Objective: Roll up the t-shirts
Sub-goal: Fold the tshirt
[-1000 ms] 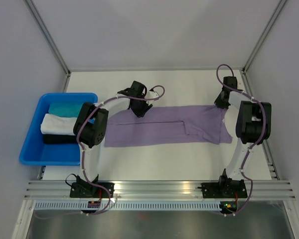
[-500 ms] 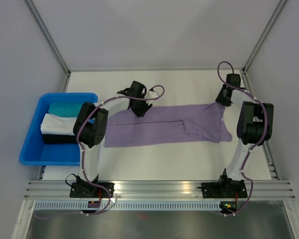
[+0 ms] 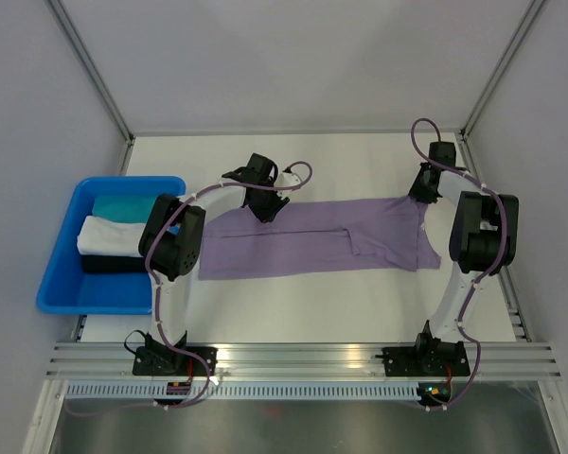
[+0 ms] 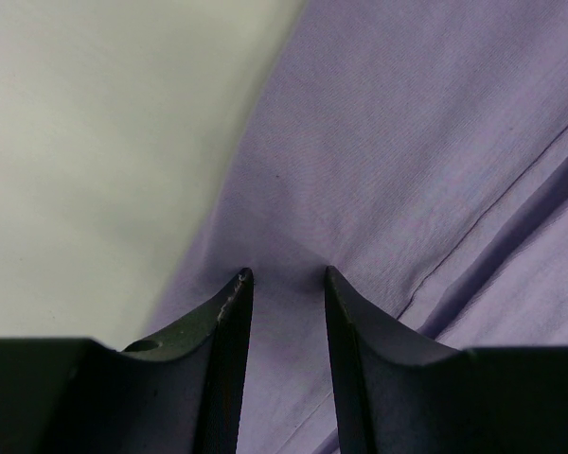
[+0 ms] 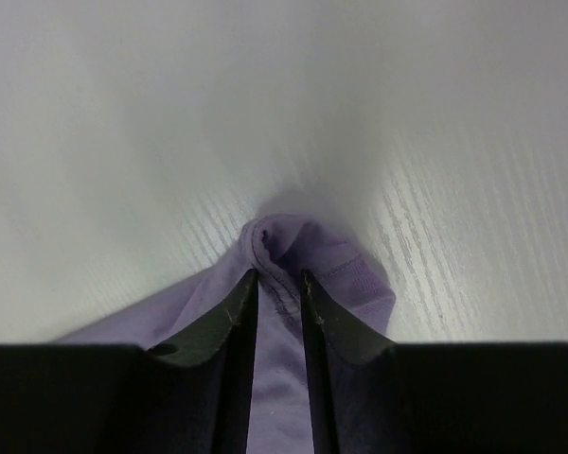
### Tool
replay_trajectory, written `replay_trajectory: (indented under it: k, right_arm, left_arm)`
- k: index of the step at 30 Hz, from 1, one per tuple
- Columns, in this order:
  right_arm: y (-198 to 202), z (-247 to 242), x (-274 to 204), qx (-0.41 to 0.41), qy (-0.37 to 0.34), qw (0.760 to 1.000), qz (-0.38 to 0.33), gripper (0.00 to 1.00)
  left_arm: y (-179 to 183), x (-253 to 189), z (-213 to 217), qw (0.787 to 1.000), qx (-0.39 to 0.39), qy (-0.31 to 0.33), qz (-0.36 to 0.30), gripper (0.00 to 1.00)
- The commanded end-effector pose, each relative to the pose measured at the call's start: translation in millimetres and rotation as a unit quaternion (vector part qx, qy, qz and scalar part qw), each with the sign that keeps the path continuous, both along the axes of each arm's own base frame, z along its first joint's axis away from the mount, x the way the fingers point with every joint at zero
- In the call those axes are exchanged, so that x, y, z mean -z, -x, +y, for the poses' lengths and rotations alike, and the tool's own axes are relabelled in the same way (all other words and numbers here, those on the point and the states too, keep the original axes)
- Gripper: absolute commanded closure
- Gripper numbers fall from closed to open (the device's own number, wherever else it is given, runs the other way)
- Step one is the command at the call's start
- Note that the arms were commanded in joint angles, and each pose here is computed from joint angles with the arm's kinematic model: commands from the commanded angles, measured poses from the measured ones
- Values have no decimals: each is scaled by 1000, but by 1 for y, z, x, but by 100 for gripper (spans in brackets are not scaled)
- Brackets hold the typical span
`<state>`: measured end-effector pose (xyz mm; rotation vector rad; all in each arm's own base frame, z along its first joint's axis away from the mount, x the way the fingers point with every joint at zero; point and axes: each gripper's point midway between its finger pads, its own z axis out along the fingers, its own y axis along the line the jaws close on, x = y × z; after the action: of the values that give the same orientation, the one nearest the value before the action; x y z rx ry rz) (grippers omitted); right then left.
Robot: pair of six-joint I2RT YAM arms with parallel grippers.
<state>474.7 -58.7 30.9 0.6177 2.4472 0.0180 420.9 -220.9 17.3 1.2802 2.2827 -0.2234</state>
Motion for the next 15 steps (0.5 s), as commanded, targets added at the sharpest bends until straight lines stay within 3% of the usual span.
replay_trajectory:
  k: [1,5,7,8,9,15]
  right_arm:
    - [0,1,9,-2,-5,1000,10,69]
    - [3,1,14,-5,-7,1000,18,71]
    - [2,1,14,-7,-7,1000,17,83]
    - [1,0,13,-4,-3,1000,17,96]
    - [0,-2,11,-2,2,1000,15,99]
    - [-16,-12,-29,10,23,999,-29,100]
  left_arm:
    - [19,39,23,998,-9,-44,48,59]
    - [18,38,22,998,-9,-44,46,59]
    - [18,38,22,998,-8,-44,46,59]
    - [18,38,22,998,-9,-44,46,59]
    - [18,39,22,998,-9,-45,47,59]
    - [18,40,24,998,-11,-50,46,59]
